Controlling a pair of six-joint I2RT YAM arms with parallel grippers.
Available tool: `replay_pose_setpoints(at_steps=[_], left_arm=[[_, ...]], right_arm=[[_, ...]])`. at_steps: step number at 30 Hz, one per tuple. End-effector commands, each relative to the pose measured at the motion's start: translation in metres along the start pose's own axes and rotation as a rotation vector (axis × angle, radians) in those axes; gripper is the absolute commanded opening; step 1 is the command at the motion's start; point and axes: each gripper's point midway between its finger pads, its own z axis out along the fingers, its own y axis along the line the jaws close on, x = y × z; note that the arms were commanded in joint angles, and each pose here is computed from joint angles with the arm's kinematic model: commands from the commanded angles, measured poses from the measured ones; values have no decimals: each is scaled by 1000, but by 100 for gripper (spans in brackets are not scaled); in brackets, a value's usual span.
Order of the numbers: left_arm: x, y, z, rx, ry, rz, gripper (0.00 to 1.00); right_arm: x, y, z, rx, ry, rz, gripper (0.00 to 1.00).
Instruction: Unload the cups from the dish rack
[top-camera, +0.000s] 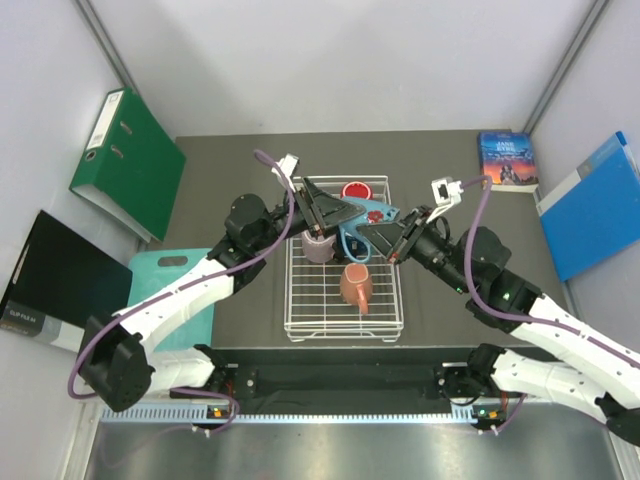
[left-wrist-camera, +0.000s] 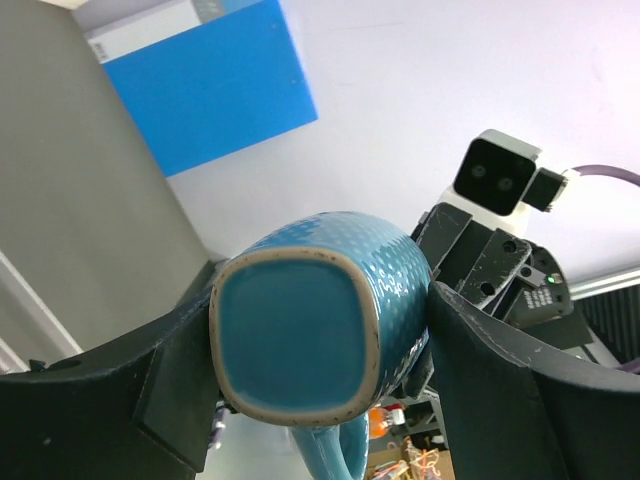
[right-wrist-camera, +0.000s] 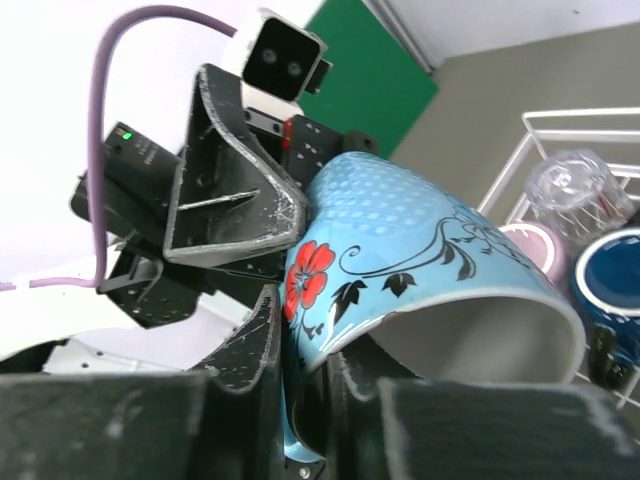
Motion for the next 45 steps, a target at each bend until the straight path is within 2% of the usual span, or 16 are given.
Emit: replay_pose_setpoints(at_steps=[1,2,3,4,6,7,8,13,16,20,24,25,29,34,40,45], left_arm=[[-2,-33,-2,97,-1,120,1],[-2,-28,-1,75,2,120,6],[-3,-27,-1,67,-1,142,18],[-5,-29,0,66,-5,154,41],[-10,-26,1,46,-27,171,67],[-15,-29,2,40,-36,179,92],[-18,-26,3,22,-44,176,98],[-38,-7,4,-73,-91,158,99],[-56,20,-3,-204,-170,114,99],[-80,58,-27,-444,-306,99,99],[-83,93,-50,-671,-329,95,99],[-85,89,-49,-689,-321,92,99],[-75,125,-71,-929,-255,76,99],[-74,136,-91,-1030,-235,150,99],[-69,147,-117,-1141,-212,204,99],[-58,160,-136,-1183,-194,219,99]], right_arm=[[-18,-5,3,36,-56,-56,0],[-18,-7,2,45,-59,-58,0],[-19,-9,0,56,-60,-60,0],[-23,-9,-3,58,-74,-62,0],[-25,-15,-9,97,-73,-77,0],[-30,-14,-13,102,-84,-84,0],[-36,-14,-16,117,-99,-86,0],[-55,-21,-37,191,-133,-119,0],[-66,-41,-51,323,-158,-143,0],[-105,-98,-97,795,-216,-256,0],[-139,-141,-118,1101,-228,-369,0],[-143,-156,-114,1143,-199,-353,0],[-149,-221,-117,1289,-127,-245,0],[-133,-299,-97,1346,-6,-33,0],[-148,-365,-91,1470,10,34,0],[-154,-407,-107,1535,-5,112,0]])
